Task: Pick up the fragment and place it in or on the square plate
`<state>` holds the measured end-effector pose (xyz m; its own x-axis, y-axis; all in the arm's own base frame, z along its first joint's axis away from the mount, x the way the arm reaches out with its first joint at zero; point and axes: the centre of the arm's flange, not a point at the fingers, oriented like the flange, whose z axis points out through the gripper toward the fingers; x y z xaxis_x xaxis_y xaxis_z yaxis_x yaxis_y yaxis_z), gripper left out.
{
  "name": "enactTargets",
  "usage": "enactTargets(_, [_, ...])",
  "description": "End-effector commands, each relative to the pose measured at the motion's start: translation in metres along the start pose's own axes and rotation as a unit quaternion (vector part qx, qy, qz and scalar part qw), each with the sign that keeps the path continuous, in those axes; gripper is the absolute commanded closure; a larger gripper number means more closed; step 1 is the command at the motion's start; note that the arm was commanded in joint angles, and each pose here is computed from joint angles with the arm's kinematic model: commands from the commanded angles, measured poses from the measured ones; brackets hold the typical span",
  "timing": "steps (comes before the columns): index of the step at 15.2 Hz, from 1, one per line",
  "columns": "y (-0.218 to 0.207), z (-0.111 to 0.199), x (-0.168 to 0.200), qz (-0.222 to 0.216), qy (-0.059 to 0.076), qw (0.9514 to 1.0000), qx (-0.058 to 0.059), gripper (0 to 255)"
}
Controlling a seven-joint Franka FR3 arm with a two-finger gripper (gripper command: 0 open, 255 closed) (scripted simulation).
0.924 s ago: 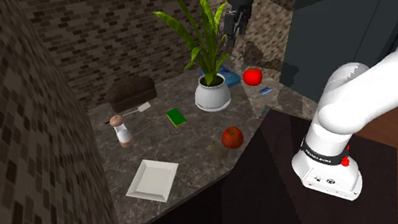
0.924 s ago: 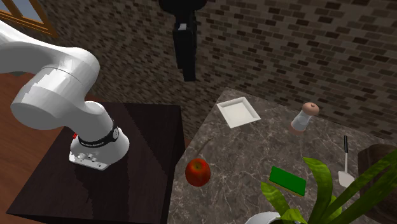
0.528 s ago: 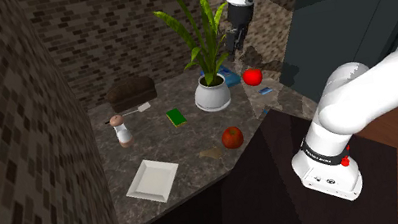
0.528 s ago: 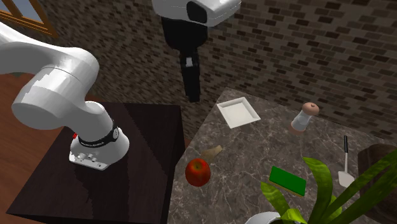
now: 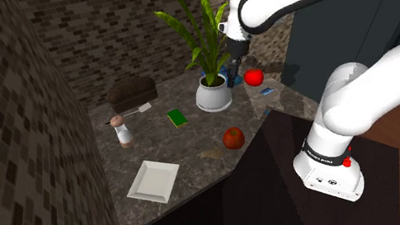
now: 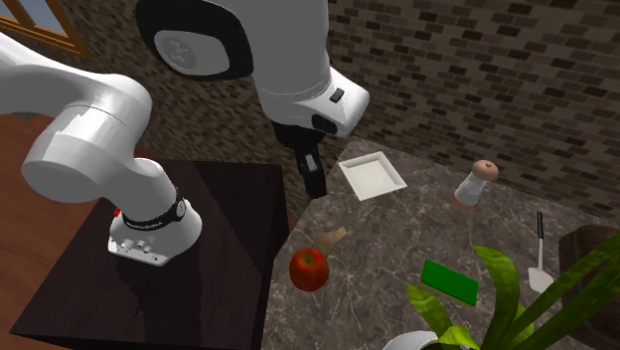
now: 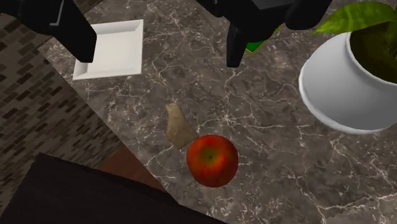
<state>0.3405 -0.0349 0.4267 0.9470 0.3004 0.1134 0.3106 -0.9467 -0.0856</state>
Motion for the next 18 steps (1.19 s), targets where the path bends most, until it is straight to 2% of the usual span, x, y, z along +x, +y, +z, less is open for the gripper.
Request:
enactTargets(1, [0.002,0.028,-0.002,-0.022,0.005,0.9997,0.009,0])
enactTargets(5, [0.006,0.081,-0.003,-0.063,0.011,0.9975,0.029,0])
enactTargets(9, [0.008,0.135,-0.003,-0.104,0.017,0.9932,0.049,0])
enactTargets(13, [0.008,0.188,-0.002,-0.145,0.024,0.9868,0.069,0])
enactTargets(18, [0.005,0.254,0.0,-0.195,0.032,0.9758,0.093,0])
